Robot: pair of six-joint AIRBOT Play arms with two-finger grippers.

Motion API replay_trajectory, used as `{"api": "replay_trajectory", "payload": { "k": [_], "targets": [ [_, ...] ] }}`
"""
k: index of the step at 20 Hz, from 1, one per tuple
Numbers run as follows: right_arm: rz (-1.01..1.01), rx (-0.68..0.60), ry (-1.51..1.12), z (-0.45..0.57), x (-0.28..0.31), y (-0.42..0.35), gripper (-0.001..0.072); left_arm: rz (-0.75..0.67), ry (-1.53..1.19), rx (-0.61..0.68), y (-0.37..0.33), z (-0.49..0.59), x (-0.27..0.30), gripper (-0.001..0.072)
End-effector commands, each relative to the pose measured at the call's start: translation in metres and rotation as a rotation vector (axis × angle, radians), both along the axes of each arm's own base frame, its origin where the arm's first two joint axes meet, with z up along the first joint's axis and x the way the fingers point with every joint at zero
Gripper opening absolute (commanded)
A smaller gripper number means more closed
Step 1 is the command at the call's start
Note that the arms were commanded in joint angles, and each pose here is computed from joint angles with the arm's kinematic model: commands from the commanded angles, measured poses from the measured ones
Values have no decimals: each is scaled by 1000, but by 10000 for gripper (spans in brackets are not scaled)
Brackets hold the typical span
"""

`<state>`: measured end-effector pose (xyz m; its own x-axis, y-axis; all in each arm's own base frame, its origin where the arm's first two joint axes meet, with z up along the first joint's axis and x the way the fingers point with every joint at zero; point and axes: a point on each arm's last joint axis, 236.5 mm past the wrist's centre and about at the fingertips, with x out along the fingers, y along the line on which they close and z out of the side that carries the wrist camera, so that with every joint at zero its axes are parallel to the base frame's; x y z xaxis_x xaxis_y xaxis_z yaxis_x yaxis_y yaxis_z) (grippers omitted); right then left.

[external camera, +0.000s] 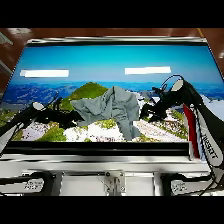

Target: Fold the shirts.

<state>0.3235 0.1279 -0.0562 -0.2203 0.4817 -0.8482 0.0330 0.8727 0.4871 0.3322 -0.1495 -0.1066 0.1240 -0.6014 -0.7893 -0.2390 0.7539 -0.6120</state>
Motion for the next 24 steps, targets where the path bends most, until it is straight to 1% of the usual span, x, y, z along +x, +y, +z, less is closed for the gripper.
{"api": "replay_trajectory", "payload": {
  "k": [1,2,3,4,8,11,14,15,16,17,19,21,23,24],
  "targets": [
    [22,4,23,-1,-10,14,679,46,-18,-11,-16,-13,11,417],
    [58,12,33,-1,-16,19,679,45,-34,-7,-15,-13,14,184],
    [98,15,45,-2,-25,23,679,6,-69,-1,-15,-11,16,75],
    [122,14,62,-4,-33,29,679,-25,-98,0,-15,-6,17,42],
    [221,-6,51,-22,-55,55,679,-48,-159,-4,-14,12,23,42],
    [229,-1,-2,-30,-54,80,679,-54,-201,-5,-14,26,26,42],
    [213,-33,21,-49,-59,98,676,-54,-237,-6,-14,39,28,42],
    [197,-46,43,-56,-61,101,603,-54,-247,-6,-14,43,29,42],
    [192,-52,57,-60,-63,102,320,-54,-257,-7,-14,47,30,42],
    [175,-62,67,-60,-63,100,64,-52,-267,-8,-13,51,31,41],
    [179,-79,30,-46,-52,90,57,-65,-307,-14,-10,67,34,41],
    [201,-137,-108,-8,-22,66,58,-39,-407,-10,1,105,49,40],
    [207,-198,-357,62,20,37,58,9,-580,-3,19,177,65,39],
    [194,-222,-520,113,41,22,58,33,-685,-3,28,227,66,40]
  ]
}}
